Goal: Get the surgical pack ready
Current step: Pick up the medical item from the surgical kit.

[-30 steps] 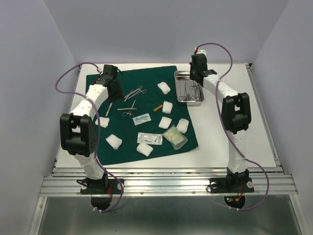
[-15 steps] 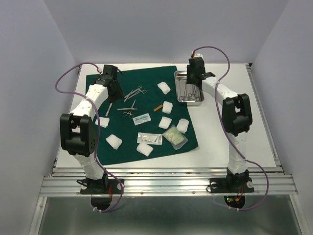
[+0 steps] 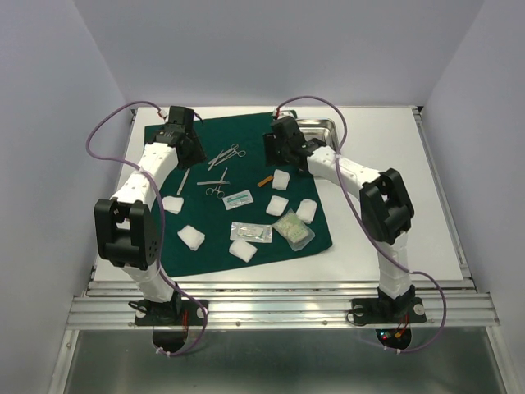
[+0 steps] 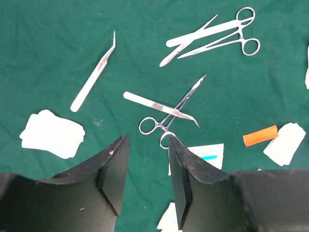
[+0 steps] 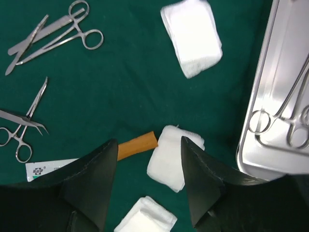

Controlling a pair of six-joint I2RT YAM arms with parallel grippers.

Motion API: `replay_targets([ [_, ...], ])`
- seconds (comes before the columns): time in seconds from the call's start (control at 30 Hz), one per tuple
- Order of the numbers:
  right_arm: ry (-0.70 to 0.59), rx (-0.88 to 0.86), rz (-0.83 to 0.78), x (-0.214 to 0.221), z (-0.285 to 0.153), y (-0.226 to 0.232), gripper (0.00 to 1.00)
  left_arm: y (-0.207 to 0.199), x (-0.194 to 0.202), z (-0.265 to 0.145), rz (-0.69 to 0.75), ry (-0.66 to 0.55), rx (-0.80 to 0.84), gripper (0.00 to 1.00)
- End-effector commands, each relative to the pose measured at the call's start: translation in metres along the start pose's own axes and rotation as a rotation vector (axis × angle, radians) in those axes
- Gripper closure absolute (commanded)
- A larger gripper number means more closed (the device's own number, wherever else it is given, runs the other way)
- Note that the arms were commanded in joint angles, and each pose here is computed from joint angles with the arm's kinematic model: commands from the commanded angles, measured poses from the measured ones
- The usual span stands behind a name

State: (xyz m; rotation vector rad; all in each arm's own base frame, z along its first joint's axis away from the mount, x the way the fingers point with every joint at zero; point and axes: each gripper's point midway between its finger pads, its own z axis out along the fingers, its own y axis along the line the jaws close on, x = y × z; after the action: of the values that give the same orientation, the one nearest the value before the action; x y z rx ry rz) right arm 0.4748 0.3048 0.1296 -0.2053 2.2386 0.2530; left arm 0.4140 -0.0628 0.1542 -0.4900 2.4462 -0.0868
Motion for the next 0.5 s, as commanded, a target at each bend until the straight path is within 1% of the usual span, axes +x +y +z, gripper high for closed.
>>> replay_targets([
  [0.0, 0.077, -0.036, 0.187, 0.016, -0.001, 0.004, 0.40, 0.001, -0.011, -0.017, -0.015, -0.051, 0.009, 0.51],
  [0.2, 0.161, -0.078, 0.221, 0.046, 0.012, 0.022, 0.44, 0.002, -0.010, -0.017, -0.019, -0.052, 0.010, 0.51],
  [0.3, 0.182, -0.107, 0.229, 0.054, 0.017, 0.032, 0.47, 0.003, -0.008, -0.016, -0.018, -0.047, 0.007, 0.51],
  [0.47, 0.211, -0.119, 0.231, 0.065, 0.027, 0.040, 0.48, 0.004, -0.006, -0.015, -0.019, -0.044, 0.007, 0.51],
])
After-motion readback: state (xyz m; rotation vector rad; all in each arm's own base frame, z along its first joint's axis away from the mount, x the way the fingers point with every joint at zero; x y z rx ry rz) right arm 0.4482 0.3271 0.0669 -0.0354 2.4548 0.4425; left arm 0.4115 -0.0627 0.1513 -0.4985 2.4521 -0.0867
